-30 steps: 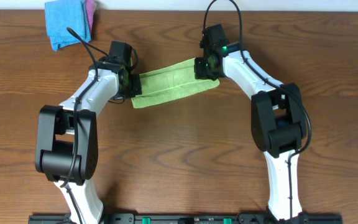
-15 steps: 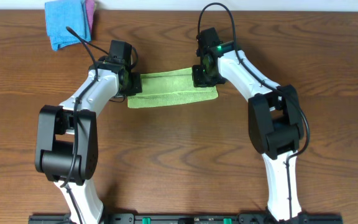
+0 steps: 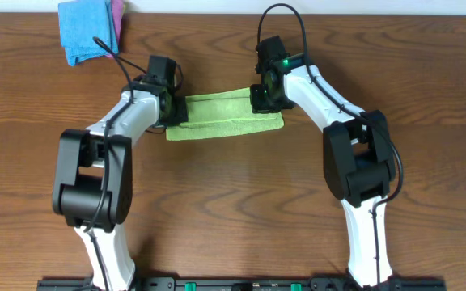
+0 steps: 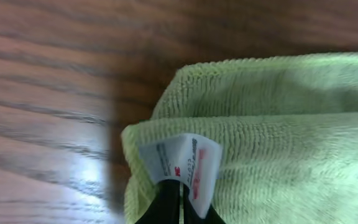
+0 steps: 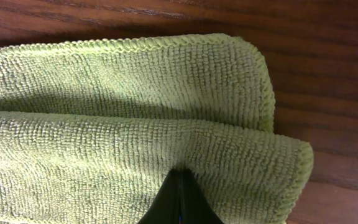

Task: Fold the cloth

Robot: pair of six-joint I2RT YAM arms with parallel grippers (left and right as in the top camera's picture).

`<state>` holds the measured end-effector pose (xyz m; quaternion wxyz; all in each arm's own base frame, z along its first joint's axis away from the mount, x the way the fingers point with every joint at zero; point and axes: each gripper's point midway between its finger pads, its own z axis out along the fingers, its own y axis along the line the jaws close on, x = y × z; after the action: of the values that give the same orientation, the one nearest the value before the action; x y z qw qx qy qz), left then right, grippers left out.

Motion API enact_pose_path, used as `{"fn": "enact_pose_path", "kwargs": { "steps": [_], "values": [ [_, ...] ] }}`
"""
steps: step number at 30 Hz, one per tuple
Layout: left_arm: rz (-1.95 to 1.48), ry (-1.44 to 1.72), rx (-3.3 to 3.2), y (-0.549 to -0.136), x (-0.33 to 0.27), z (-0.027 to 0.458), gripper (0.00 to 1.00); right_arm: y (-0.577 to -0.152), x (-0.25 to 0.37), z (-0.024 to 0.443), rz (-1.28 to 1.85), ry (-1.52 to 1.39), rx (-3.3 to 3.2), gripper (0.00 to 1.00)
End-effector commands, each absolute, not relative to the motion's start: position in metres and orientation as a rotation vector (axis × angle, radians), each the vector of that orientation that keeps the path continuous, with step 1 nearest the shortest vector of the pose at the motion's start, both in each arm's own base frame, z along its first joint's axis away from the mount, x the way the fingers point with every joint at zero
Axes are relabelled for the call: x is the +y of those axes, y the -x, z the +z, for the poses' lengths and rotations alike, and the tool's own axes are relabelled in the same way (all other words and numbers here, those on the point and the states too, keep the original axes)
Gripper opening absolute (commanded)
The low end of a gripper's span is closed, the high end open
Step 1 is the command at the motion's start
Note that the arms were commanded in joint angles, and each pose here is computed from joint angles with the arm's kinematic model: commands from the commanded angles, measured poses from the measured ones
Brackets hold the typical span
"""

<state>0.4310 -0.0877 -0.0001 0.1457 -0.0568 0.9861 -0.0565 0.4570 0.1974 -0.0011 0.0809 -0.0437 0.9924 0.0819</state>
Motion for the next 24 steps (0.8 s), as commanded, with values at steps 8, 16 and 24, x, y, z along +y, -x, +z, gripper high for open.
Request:
{"fn": "enact_pose_path", "kwargs": {
  "steps": [8, 16, 24],
  "values": [
    [-0.091, 0.173, 2.980, -0.403, -0.084, -0.046, 0.06, -0.447, 0.187, 0.044, 0.242, 0.157, 3.039, 0.65],
    [-0.091, 0.173, 2.981, -0.403, -0.084, -0.046, 0.06, -0.462, 0.125, 0.086, 0.873, 0.039, 2.935, 0.96],
    [-0.097, 0.173, 2.981, -0.403, -0.085, -0.046, 0.06, -0.466, 0.125, 0.068, 1.450, -0.071, 2.634, 0.99]
  ]
}}
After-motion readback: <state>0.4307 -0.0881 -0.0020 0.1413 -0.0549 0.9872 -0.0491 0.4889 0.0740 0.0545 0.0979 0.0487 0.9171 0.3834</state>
